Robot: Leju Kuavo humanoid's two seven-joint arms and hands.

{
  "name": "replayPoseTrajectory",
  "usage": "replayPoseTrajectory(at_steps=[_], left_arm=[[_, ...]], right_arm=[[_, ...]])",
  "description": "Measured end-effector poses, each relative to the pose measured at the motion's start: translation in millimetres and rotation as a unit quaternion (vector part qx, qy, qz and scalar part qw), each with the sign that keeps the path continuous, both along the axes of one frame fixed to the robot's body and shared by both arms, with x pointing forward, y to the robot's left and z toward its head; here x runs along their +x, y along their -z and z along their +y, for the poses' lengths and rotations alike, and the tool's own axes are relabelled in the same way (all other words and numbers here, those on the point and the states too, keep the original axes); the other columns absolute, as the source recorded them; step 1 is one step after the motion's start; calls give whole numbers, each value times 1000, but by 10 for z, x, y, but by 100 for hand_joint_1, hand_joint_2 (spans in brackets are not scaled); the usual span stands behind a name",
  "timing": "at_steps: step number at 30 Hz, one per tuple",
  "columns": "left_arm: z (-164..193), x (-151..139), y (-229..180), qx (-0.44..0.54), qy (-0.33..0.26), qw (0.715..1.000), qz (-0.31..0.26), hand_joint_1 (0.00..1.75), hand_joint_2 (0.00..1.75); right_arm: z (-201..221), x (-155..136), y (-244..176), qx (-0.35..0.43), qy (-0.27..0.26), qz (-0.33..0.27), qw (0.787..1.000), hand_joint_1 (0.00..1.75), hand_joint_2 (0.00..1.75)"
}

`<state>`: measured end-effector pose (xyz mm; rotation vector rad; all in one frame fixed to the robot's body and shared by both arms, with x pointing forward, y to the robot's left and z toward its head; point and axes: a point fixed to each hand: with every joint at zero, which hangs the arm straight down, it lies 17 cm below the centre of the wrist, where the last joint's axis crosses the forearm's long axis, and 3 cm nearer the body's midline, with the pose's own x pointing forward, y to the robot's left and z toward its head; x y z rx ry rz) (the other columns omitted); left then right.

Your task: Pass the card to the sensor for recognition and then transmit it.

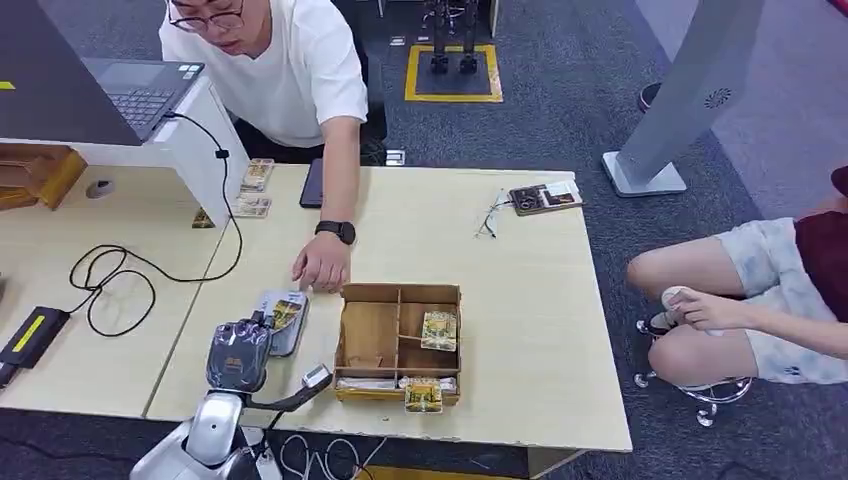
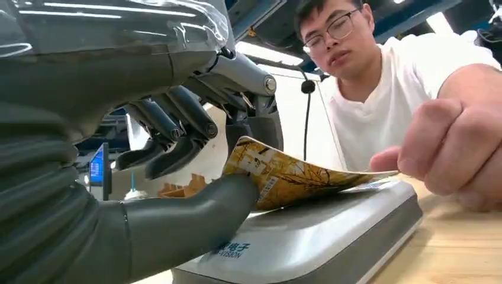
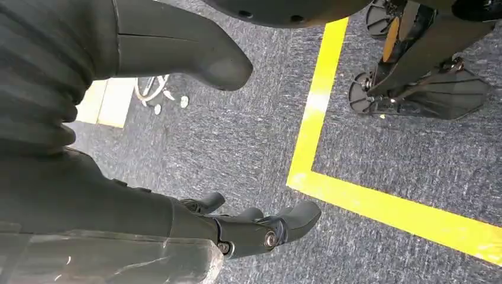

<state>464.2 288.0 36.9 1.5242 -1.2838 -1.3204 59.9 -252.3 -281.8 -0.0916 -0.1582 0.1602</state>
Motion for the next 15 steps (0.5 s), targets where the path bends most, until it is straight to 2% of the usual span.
replayPoseTrajectory(at_steps=[15], left_arm=[[-36,29,97,6,3,1000,15,175,175]], right_arm=[[-22,0,1,-2,0,0,1000,0,175]])
